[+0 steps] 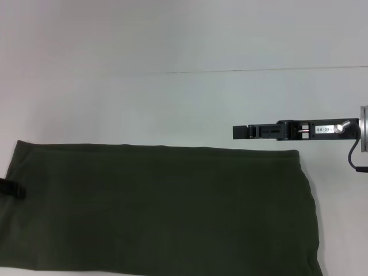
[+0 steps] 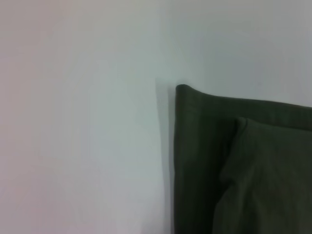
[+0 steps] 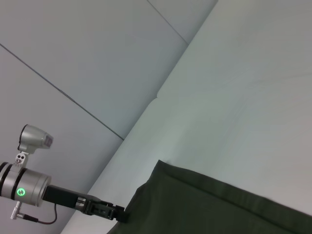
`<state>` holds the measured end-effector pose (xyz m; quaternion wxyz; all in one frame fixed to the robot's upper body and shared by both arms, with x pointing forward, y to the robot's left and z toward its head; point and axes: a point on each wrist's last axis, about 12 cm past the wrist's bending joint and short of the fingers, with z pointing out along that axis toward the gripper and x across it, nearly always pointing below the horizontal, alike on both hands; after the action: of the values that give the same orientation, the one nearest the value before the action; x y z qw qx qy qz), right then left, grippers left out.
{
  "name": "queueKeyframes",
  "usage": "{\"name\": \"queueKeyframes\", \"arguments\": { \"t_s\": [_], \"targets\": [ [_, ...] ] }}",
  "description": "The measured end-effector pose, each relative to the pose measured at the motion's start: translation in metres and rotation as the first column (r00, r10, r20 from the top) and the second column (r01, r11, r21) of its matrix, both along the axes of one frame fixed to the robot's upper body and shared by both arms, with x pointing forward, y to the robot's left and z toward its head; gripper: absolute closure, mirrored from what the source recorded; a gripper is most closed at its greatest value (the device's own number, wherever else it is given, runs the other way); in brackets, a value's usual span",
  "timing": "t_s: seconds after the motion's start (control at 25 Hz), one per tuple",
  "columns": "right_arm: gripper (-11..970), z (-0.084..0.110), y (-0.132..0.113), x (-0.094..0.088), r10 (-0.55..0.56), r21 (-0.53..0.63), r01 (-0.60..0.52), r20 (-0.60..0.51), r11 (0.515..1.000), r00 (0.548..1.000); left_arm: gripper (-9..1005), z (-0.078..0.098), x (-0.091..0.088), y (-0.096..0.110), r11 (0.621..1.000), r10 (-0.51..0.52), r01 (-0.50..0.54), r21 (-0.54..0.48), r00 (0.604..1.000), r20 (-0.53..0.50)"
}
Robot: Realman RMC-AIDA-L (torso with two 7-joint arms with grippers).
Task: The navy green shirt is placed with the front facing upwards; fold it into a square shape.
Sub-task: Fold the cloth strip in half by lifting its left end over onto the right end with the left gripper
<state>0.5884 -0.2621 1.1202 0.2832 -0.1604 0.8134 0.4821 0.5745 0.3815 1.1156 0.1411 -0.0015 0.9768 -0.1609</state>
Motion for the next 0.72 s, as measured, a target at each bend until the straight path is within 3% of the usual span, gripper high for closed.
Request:
{"name": "queueKeyframes", "arguments": {
  "t_s": [0.72],
  "targets": [
    [134, 0.0009, 0.0009, 0.0009, 0.002, 0.000, -0.002, 0.002, 1.000, 1.000, 130, -0.0050, -0.0010, -0.0033, 1.000, -0.004, 0.004, -0.012, 1.000, -0.014]
  ]
}}
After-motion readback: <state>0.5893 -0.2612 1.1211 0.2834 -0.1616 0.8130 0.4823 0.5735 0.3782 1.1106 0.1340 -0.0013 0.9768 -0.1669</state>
